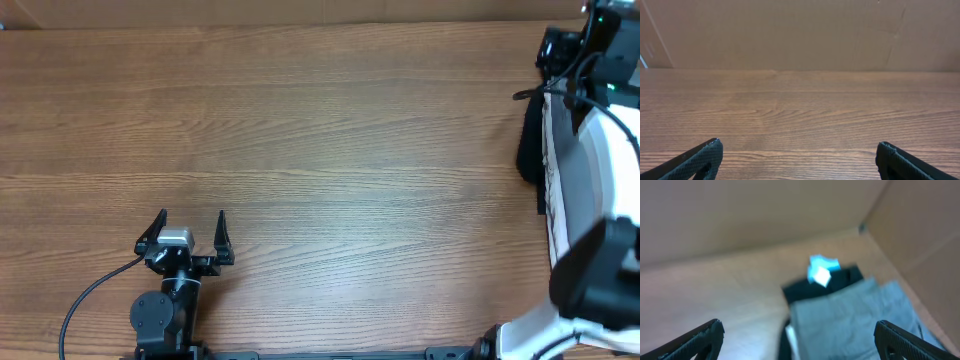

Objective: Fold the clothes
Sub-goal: 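Reach the right gripper to the clothes stack and grasp the grey shorts, then lift the grey shorts with the right gripper and drag them leftward onto the table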

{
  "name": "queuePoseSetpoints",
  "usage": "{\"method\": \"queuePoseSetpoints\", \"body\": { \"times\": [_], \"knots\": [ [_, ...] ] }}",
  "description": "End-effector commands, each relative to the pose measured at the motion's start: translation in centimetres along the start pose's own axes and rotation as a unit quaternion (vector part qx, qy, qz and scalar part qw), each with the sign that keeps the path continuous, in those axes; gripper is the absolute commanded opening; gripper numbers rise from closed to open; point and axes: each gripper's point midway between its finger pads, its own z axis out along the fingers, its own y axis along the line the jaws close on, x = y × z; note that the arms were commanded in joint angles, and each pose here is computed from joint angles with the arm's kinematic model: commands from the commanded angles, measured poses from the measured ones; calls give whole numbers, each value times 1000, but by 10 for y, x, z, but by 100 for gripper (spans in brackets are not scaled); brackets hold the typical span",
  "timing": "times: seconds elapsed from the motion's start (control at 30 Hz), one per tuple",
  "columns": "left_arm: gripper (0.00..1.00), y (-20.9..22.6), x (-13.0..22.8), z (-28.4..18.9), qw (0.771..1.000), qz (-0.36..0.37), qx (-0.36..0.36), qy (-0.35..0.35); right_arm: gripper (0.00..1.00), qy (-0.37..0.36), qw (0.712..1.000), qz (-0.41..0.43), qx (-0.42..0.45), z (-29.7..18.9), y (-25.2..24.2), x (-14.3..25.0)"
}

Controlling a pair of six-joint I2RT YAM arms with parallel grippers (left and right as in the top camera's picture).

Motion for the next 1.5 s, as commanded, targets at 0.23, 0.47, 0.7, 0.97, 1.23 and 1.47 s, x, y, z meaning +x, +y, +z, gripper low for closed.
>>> {"method": "queuePoseSetpoints", "body": {
  "times": [0.23,0.47,0.7,0.97,1.23,1.47],
  "knots": [
    [100,-2,3,0,1000,10,6,3,100,95,991,-76,52,75,-21,71],
    [100,-2,3,0,1000,10,6,3,97,137,982,-110,72,93,-26,104],
    [100,-2,3,0,1000,10,6,3,87,144,981,-111,63,94,-23,109],
    [100,-2,3,0,1000,10,6,3,84,163,980,-106,48,93,-27,120],
    [100,-2,3,0,1000,10,6,3,80,176,979,-93,45,93,-42,128],
    [100,-2,3,0,1000,10,6,3,58,176,980,-88,29,94,-40,130]
  ]
}}
